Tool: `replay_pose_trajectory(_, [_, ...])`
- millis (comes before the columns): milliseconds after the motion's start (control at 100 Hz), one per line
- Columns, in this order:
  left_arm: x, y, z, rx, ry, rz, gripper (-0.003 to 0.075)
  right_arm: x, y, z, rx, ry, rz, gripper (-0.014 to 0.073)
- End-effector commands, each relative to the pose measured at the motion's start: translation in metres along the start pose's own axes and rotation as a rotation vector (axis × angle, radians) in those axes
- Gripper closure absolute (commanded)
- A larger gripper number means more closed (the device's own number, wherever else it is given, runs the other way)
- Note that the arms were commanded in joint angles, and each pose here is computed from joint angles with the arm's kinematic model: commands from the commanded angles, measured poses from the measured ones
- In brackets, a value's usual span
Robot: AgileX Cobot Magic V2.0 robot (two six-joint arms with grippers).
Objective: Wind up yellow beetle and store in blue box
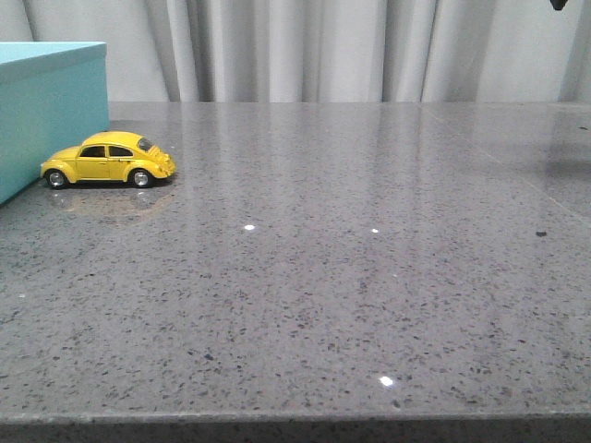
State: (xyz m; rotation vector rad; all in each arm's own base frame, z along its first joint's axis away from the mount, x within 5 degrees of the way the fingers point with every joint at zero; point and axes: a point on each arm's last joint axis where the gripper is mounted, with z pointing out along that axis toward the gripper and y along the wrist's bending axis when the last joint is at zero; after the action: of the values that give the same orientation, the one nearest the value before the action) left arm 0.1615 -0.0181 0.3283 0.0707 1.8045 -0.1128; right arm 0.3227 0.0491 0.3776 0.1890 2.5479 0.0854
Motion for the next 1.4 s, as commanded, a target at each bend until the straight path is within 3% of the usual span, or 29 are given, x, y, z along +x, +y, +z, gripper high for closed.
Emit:
replay_pose_trajectory(0, [-0.029, -0.002, -0.003, 0.009, -0.077, 0.030, 0.0330, -0.007, 0.000, -0.025, -0.025, -0.109, -0.012, 0.0097])
replay_pose_trajectory(280, [-0.067, -0.023, 0.028, 0.116, 0.084, 0.237, 0.0321, -0.007, 0.001, -0.025, -0.035, -0.106, -0.007, 0.0097])
replay_pose_trajectory(510, [-0.087, -0.051, 0.072, 0.242, 0.192, 0.508, 0.0262, -0.007, 0.001, -0.027, -0.036, -0.110, -0.006, 0.0097])
replay_pose_trajectory(760, [-0.077, -0.080, 0.128, 0.442, 0.440, 0.845, 0.0262, -0.007, 0.001, -0.028, -0.038, -0.116, -0.006, 0.0097])
replay_pose_trajectory(940, [-0.062, -0.094, 0.162, 0.521, 0.476, 0.988, 0.0263, -0.007, 0.001, -0.028, -0.039, -0.117, -0.007, 0.0097])
replay_pose_trajectory(1390, [-0.021, -0.100, 0.198, 0.588, 0.598, 1.023, 0.0264, -0.007, 0.001, -0.028, -0.038, -0.117, -0.018, 0.0097])
